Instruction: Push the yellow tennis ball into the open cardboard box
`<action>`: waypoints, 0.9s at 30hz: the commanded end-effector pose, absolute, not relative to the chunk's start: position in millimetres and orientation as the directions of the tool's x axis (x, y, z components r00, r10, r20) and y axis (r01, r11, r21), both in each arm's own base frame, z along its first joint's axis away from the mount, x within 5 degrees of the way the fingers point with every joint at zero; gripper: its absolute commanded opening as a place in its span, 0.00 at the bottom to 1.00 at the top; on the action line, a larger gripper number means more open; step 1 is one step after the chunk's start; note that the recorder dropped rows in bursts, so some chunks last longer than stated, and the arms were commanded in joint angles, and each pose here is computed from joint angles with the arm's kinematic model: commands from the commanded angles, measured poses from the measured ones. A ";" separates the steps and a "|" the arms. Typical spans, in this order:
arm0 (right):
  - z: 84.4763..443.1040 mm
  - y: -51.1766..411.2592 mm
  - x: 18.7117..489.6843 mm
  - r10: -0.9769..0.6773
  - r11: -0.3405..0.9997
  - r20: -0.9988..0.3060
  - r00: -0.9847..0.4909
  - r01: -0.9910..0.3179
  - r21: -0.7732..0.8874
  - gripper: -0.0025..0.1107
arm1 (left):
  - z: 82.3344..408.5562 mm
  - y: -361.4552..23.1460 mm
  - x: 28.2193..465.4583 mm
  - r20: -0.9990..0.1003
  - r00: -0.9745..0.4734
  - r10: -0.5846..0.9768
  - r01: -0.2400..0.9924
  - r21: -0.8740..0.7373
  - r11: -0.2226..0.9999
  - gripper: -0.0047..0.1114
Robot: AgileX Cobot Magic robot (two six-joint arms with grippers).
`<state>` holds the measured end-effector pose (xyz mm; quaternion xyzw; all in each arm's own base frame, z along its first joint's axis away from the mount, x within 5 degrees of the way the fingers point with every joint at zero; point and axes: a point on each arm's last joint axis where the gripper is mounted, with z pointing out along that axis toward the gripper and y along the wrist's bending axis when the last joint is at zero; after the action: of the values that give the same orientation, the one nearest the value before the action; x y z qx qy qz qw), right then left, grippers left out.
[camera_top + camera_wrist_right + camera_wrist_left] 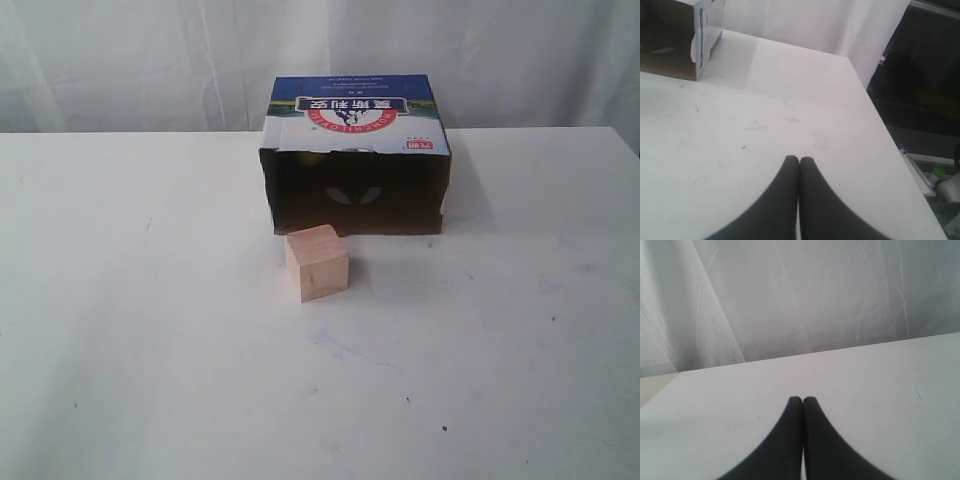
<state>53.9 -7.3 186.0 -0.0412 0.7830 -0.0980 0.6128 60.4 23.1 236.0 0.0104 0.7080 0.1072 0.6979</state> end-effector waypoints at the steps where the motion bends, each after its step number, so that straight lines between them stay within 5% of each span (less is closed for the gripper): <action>1: 185.3 -7.3 53.8 -0.088 0.990 -0.969 -0.229 0.085 -0.110 0.02 | 234.7 23.5 59.9 -0.990 -0.031 0.141 -0.139 0.144 0.980 0.04; 24: 185.3 -7.5 53.8 -0.095 0.989 -0.969 -0.230 0.086 -0.118 0.02 | 234.9 25.2 59.5 -0.990 -0.036 0.139 -0.156 0.143 0.977 0.04; 27: 185.1 -7.5 53.7 -0.097 0.989 -0.968 -0.232 0.085 -0.120 0.02 | 239.9 15.5 61.5 -0.978 0.026 0.206 -0.065 0.204 0.977 0.04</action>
<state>53.9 -7.4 185.9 -0.0062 0.7842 -0.0729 0.6162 60.5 22.1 236.4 0.0153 0.7064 0.1043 0.6999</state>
